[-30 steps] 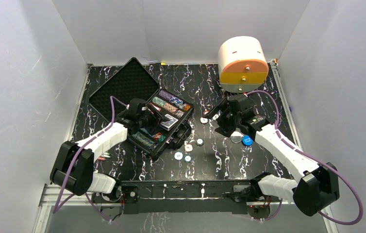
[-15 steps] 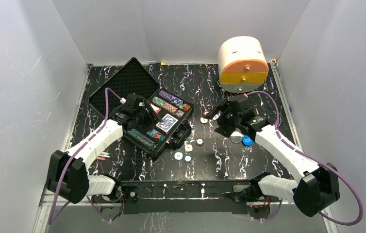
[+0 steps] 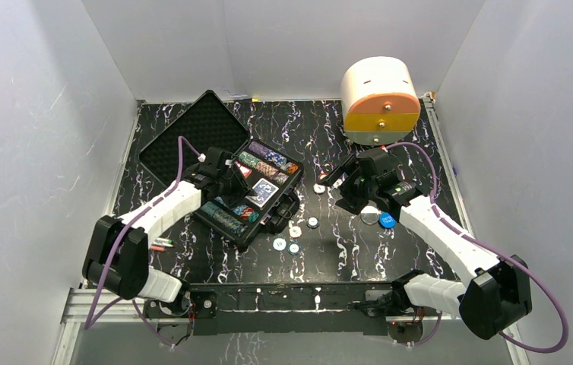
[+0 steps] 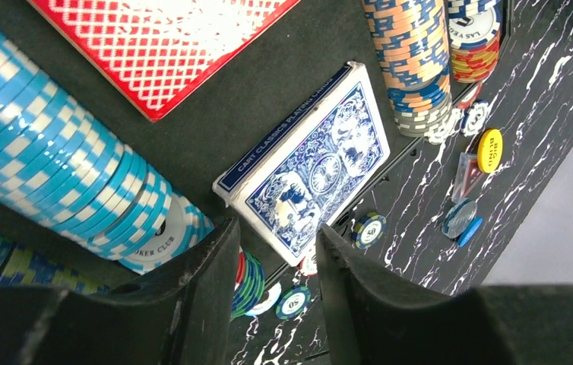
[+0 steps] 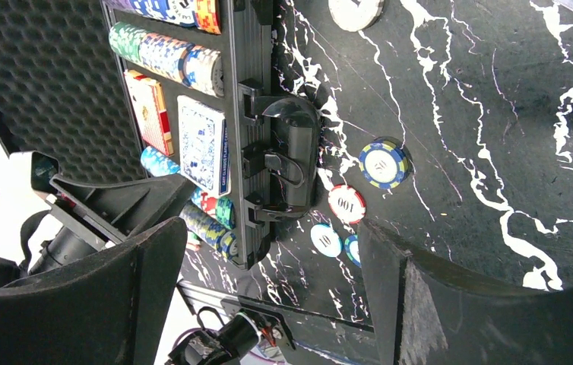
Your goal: Pack up texas hold em set
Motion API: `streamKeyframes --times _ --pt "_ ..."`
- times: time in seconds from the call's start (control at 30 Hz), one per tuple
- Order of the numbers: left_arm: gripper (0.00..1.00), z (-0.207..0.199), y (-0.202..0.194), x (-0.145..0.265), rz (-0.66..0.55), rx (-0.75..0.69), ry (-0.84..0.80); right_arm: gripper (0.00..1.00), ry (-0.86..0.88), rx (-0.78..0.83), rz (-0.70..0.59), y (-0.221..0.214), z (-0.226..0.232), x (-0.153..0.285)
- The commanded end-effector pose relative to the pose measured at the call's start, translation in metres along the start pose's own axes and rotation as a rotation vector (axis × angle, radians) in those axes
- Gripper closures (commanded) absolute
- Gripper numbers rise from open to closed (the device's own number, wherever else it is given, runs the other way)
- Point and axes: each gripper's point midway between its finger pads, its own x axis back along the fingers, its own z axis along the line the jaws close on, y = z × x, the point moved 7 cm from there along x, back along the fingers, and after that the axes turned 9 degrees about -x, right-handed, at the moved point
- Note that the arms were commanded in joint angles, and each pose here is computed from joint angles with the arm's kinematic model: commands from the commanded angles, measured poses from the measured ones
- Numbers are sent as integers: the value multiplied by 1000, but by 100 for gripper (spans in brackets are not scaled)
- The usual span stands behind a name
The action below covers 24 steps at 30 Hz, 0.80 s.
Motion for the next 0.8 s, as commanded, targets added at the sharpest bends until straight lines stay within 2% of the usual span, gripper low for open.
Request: streamKeyframes --times 0.0,0.17,0.37,0.57,0.67,0.77 --pt "63 -9 4 -2 -8 -13 -58 10 26 9 -29 3 3 4" --pt "71 -6 2 -12 8 -9 -49 11 15 8 -35 3 1 3" --pt "76 2 -8 -21 26 4 -64 11 7 6 -40 4 0 2" --pt "78 -10 -2 -21 11 -49 -150 12 -24 62 -67 8 -3 -1" --pt "69 -6 6 -10 -25 -111 -72 13 -69 167 -102 14 -5 -1" --pt "51 -1 16 11 -97 -176 6 13 -151 250 -150 24 -10 -2"
